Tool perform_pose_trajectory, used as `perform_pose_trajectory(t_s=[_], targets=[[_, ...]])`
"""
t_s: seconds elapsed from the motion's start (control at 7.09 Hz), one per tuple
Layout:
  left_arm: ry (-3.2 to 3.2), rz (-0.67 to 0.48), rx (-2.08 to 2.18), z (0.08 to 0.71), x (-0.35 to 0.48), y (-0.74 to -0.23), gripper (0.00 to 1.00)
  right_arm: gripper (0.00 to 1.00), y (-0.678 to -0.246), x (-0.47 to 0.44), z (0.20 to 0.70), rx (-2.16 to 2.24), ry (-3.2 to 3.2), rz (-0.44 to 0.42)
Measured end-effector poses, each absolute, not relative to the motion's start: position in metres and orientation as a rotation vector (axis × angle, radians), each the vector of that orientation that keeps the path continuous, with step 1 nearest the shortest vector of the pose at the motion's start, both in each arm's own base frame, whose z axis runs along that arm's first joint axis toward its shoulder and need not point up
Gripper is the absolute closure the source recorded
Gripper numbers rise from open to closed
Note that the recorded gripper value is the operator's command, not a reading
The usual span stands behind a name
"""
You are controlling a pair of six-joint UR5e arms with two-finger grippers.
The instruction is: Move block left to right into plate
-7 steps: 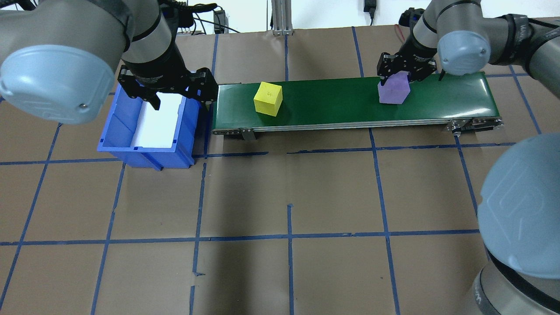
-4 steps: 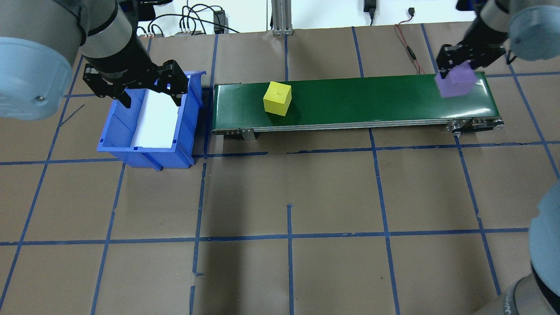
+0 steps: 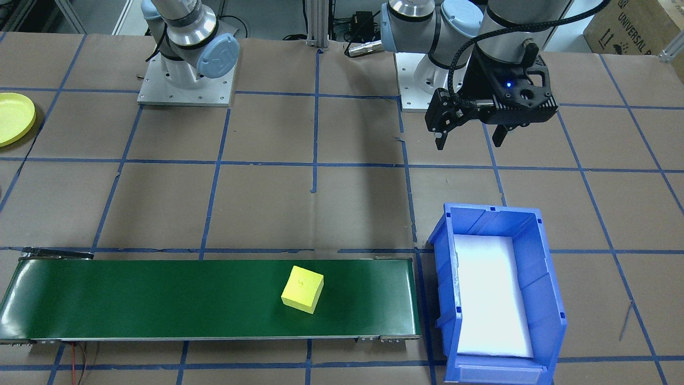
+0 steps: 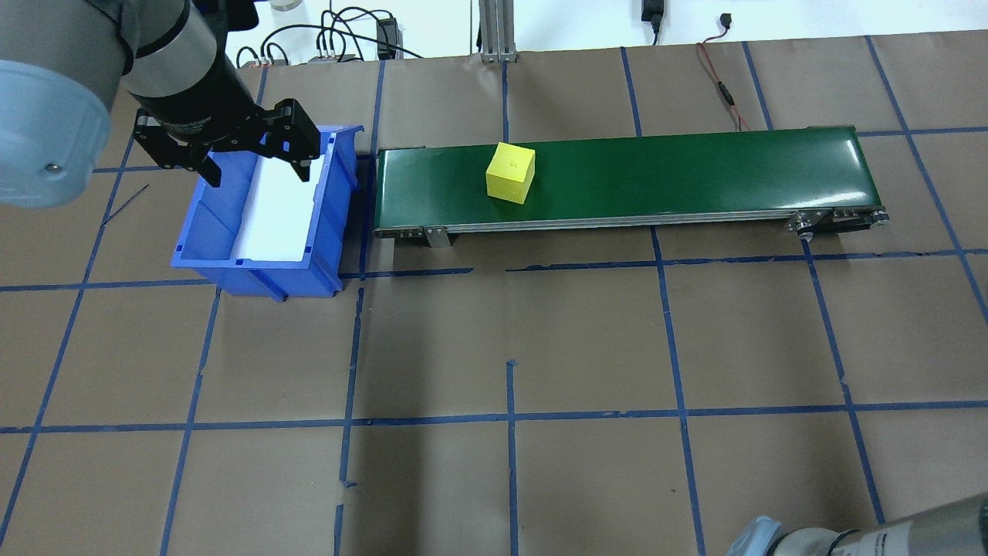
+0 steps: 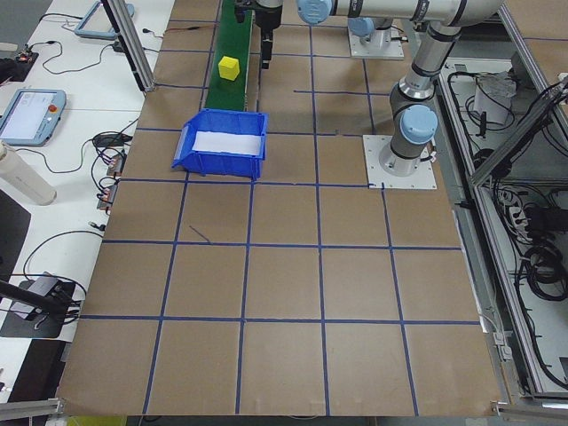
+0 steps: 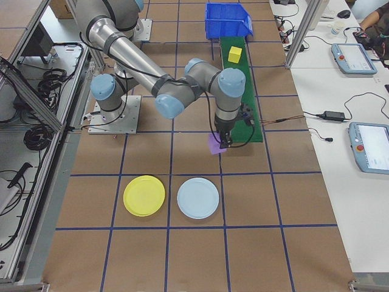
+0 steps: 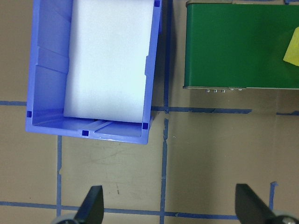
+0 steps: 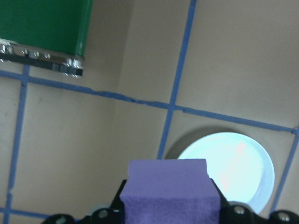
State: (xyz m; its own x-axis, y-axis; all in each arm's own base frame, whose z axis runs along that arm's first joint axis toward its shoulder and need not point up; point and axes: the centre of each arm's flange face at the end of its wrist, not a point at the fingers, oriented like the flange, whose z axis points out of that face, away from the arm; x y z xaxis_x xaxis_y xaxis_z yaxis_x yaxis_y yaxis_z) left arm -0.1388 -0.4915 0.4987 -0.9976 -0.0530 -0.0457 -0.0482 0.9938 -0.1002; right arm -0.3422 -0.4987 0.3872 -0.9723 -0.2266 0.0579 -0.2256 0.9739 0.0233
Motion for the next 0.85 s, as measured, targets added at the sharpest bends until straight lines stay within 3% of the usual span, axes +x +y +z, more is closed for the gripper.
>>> perform_pose_trajectory(t_s=[0.42, 0.71, 0.85], targets=[[3.090, -0.160, -0.085, 0.497, -0.137, -0.491, 0.00, 0.69, -0.415, -0.447, 0.311, 0.356, -3.111, -0.061], [3.090, -0.162, -0.085, 0.497, -0.136, -0.491, 0.00, 0.66, -0.405, -0.468, 0.262, 0.357, -3.130, -0.067], [3.090, -0.161, -0.086, 0.497, -0.136, -0.491, 0.00, 0.55, -0.404, -0.470, 0.252, 0.352, -3.139, -0.063]])
